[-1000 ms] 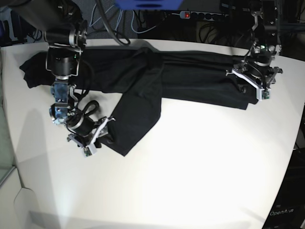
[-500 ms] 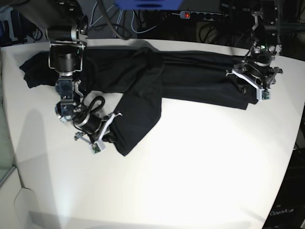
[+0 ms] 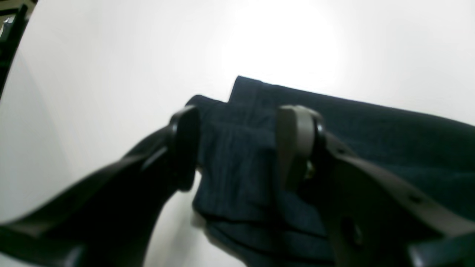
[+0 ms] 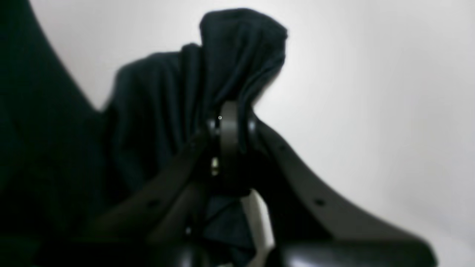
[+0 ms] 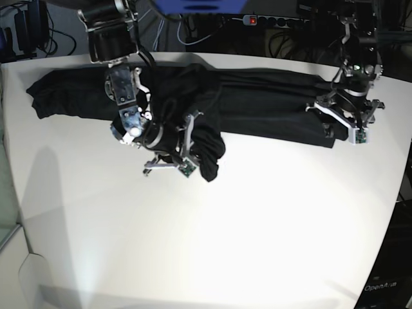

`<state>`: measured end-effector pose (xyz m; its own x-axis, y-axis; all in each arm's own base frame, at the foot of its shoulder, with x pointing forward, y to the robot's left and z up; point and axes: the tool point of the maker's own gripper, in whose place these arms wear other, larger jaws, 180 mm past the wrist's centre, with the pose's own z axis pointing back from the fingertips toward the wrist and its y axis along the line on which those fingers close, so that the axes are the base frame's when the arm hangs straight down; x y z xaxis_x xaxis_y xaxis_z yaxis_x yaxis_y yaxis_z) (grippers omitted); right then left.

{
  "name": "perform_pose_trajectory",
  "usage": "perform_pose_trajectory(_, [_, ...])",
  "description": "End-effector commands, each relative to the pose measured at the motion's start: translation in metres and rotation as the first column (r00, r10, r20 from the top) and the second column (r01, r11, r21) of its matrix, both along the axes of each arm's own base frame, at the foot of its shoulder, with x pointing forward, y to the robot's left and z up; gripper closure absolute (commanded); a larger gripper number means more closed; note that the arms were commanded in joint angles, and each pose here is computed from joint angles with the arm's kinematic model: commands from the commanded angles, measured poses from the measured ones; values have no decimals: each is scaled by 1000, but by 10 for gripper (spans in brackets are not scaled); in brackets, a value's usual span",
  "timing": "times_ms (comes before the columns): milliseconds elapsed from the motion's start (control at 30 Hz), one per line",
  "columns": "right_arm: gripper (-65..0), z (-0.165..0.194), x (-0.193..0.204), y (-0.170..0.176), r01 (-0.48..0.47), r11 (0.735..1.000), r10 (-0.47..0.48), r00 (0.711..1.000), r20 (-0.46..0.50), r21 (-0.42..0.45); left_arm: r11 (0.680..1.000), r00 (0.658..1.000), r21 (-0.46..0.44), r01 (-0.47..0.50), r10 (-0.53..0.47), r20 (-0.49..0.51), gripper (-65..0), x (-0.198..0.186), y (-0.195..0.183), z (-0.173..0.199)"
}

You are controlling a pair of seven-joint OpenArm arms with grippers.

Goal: Fold the T-shirt properly
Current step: 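Grasp the sleeve cuff with the right gripper and fold it toward the left gripper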

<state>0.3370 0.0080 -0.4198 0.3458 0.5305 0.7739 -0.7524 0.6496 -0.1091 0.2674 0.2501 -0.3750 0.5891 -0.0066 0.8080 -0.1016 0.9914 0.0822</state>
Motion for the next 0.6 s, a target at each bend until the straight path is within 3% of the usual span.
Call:
perform_pose_trajectory(0, [-2, 23, 9, 16, -20, 999, 17, 998, 57, 49, 1000, 999, 18, 1, -2, 47, -323, 7, 4, 13])
perform_pose_trajectory(167, [-3, 54, 12, 40, -40, 996, 31, 993, 116, 74, 1000, 999, 18, 1, -2, 47, -323, 7, 4, 13])
perform_pose_trajectory(333, [-3, 77, 6, 63, -101, 994, 94, 983, 159, 35, 1000, 998, 18, 1, -2, 61, -323, 12, 4, 17])
perform_pose_trajectory(567, [-3, 93, -28, 93, -175, 984, 168, 970, 176, 23, 1000, 998, 12, 1, -2, 70, -323, 14, 3, 20])
